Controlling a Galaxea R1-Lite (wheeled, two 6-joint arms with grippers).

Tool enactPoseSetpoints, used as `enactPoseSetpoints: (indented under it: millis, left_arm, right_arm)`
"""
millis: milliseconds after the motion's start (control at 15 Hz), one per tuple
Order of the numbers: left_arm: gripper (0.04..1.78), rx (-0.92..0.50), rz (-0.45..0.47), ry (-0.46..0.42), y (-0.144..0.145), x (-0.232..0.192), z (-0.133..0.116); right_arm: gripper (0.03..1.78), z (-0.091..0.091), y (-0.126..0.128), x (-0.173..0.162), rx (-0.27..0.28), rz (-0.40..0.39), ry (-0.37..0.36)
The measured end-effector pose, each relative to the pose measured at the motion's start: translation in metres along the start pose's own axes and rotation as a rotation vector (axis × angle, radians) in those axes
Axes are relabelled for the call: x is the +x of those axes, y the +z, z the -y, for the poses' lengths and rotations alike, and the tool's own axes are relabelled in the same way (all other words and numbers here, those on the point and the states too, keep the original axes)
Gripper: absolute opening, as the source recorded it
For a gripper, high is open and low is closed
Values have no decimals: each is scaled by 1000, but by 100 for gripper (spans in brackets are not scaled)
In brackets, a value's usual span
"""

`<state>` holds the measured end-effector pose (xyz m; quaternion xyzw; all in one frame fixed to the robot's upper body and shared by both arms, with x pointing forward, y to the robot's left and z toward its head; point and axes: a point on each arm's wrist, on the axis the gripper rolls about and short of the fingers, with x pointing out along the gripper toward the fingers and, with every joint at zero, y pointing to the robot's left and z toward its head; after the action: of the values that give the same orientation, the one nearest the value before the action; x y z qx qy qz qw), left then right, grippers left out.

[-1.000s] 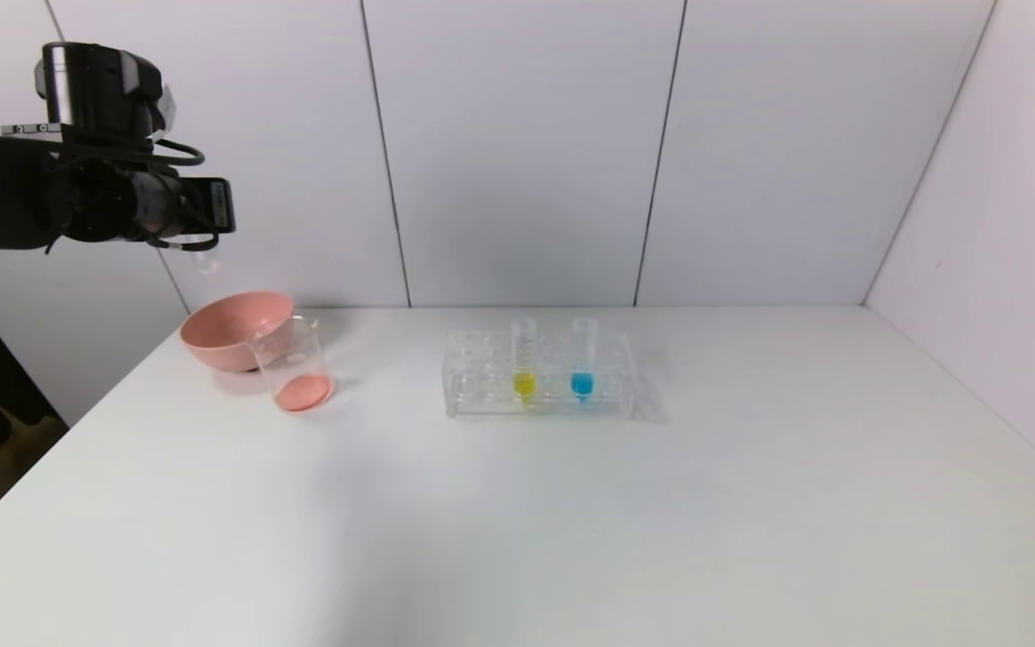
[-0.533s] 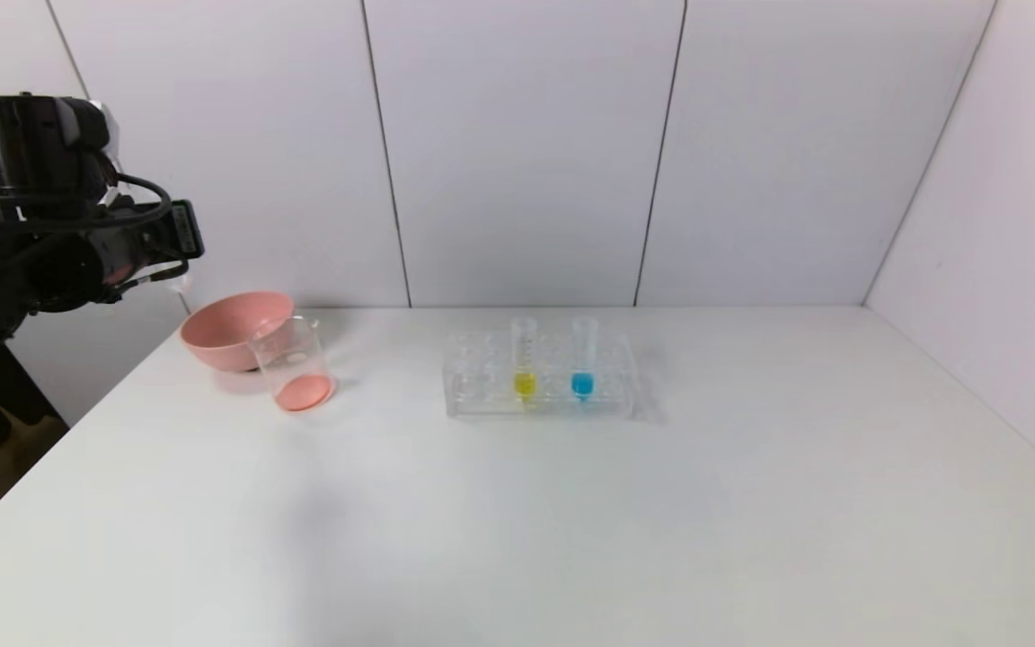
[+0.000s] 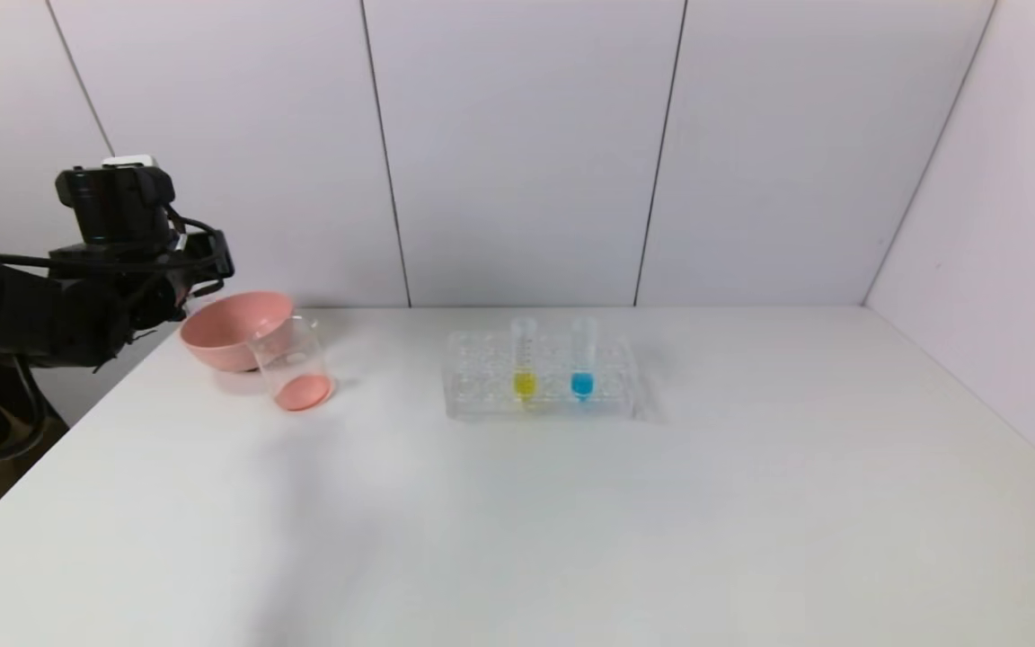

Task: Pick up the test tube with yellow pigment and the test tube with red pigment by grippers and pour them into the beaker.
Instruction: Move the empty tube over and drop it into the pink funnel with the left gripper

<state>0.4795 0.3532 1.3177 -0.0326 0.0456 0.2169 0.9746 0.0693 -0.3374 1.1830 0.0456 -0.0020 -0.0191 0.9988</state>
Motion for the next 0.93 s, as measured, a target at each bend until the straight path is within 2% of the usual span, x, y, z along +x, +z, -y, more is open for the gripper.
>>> enactPoseSetpoints:
  millis: [400, 733, 933]
  left_arm:
    - [43, 8, -17, -7, -17, 52, 15]
    - [44, 21, -40, -7, -32, 78, 26]
    - [59, 24, -46, -6, -38, 85, 28]
  right_arm:
    - [171, 0, 0, 0, 0, 0, 0]
    - [171, 0, 0, 0, 0, 0, 0]
    - [171, 0, 0, 0, 0, 0, 0]
